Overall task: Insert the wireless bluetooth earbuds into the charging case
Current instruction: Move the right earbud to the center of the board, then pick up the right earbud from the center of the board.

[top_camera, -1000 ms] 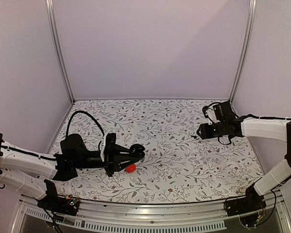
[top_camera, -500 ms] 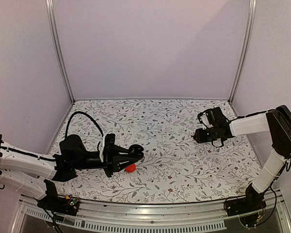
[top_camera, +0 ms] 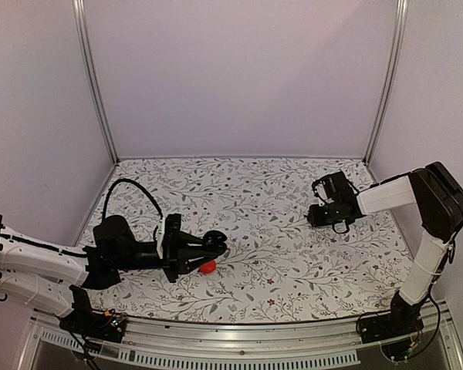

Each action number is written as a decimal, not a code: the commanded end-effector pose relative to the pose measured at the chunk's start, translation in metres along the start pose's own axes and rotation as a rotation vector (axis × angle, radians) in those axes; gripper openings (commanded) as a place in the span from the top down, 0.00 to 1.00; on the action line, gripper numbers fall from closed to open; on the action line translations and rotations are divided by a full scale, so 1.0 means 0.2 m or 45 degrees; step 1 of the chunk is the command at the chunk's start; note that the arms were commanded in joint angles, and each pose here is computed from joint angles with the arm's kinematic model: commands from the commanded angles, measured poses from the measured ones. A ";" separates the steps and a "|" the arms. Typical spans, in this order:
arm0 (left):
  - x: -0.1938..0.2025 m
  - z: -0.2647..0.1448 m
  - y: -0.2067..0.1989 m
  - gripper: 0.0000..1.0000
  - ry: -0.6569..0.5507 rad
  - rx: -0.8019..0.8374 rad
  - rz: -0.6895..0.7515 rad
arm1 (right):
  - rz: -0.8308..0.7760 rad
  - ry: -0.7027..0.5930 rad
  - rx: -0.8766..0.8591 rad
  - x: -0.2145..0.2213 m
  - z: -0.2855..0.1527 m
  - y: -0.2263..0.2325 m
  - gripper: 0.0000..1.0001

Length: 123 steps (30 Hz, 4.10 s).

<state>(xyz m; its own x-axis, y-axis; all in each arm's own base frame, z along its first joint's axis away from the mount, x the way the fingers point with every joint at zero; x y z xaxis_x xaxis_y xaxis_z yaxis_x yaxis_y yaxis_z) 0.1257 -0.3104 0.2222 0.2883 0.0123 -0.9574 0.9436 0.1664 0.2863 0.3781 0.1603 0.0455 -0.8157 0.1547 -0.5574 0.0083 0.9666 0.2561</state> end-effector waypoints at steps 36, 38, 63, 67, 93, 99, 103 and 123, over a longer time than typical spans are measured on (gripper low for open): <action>-0.01 -0.03 0.04 0.99 -0.023 -0.056 0.024 | -0.061 0.006 0.007 0.01 0.09 0.06 0.79; -0.01 -0.03 0.04 0.99 -0.024 -0.055 0.024 | -0.103 0.014 -0.019 0.02 0.09 0.10 0.82; -0.01 -0.03 0.05 0.99 -0.026 -0.053 0.018 | -0.854 0.090 -0.559 0.49 -0.15 0.74 0.73; -0.01 -0.03 0.05 0.99 -0.026 -0.056 0.020 | -0.804 0.057 -0.526 0.45 -0.16 0.74 0.64; 0.00 -0.04 0.05 0.99 -0.021 -0.057 0.019 | -0.697 0.147 -0.466 0.50 -0.10 0.69 0.72; 0.00 -0.04 0.05 0.99 -0.021 -0.055 0.015 | -0.704 0.192 -0.464 0.54 -0.09 0.69 0.73; 0.00 -0.04 0.05 0.99 -0.019 -0.056 0.014 | -0.726 0.204 -0.488 0.56 -0.09 0.71 0.73; 0.01 -0.04 0.05 0.99 -0.013 -0.058 0.024 | -0.755 0.250 -0.424 0.58 -0.07 0.69 0.75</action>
<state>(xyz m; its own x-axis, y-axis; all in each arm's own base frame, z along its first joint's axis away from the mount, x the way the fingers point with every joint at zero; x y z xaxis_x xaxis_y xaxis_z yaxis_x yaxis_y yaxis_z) 0.1318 -0.3043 0.2184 0.2857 0.0243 -0.9580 0.9390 0.1926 0.2849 0.2843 0.3157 0.0386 -0.6888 -0.4256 -0.5869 -0.6375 0.7410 0.2110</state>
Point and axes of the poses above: each gripper's point midway between its finger pads, its own z axis out along the fingers, its own y axis along the line the jaws close on, x = y × z, the point moved 3 cm from there along -z, back along the fingers, and after that the axes turned 15 degrees about z, right-handed, at the moved point
